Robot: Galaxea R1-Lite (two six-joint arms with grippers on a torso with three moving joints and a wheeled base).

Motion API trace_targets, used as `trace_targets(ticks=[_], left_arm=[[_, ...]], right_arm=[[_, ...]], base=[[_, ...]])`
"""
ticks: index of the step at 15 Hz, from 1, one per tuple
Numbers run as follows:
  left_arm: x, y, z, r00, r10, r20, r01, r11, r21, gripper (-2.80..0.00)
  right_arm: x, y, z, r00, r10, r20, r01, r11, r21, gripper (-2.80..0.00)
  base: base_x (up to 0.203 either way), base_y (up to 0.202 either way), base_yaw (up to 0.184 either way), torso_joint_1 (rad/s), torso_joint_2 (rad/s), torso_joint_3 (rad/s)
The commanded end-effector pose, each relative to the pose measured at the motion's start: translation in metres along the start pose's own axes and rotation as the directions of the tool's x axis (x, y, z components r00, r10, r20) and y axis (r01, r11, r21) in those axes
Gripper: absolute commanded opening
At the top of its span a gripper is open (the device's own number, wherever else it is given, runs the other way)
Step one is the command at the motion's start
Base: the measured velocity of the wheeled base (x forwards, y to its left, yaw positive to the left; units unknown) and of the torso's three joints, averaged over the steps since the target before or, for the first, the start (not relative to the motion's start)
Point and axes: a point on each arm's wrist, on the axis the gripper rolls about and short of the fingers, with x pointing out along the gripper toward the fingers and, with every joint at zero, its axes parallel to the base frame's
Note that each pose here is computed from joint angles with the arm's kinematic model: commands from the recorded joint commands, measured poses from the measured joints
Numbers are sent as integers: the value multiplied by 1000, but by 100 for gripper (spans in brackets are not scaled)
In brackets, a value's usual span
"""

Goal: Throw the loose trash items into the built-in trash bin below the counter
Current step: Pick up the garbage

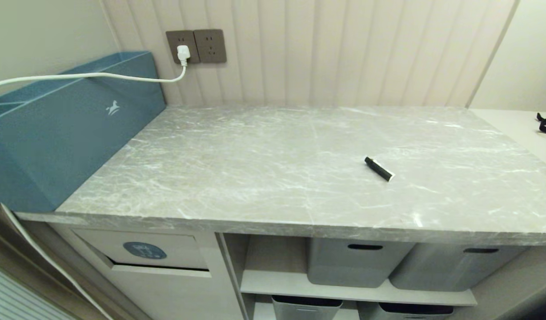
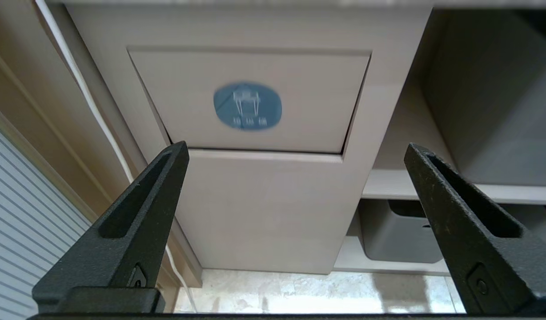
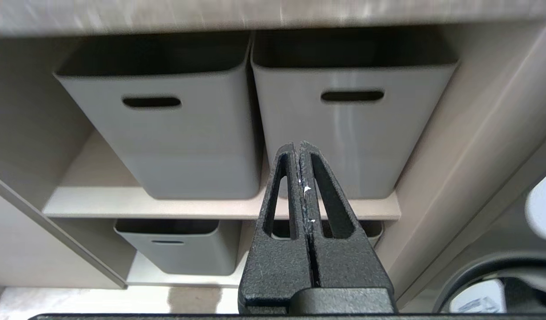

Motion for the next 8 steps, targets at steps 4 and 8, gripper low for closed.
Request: trace_targets(ticks=[4,8], left_arm=[[0,0,-1,1000,-6,-4,6,1000,-2,0],[0,0,-1,1000,-3,-5,3,1000,1,0]], right_arm=[[0,0,0,1000,0,-1,0,1000,3,-280],[0,0,0,1000,0,-1,0,1000,3,-280]], base=[[0,0,0,203,-439,-238],[0,0,0,31,-67,-37]])
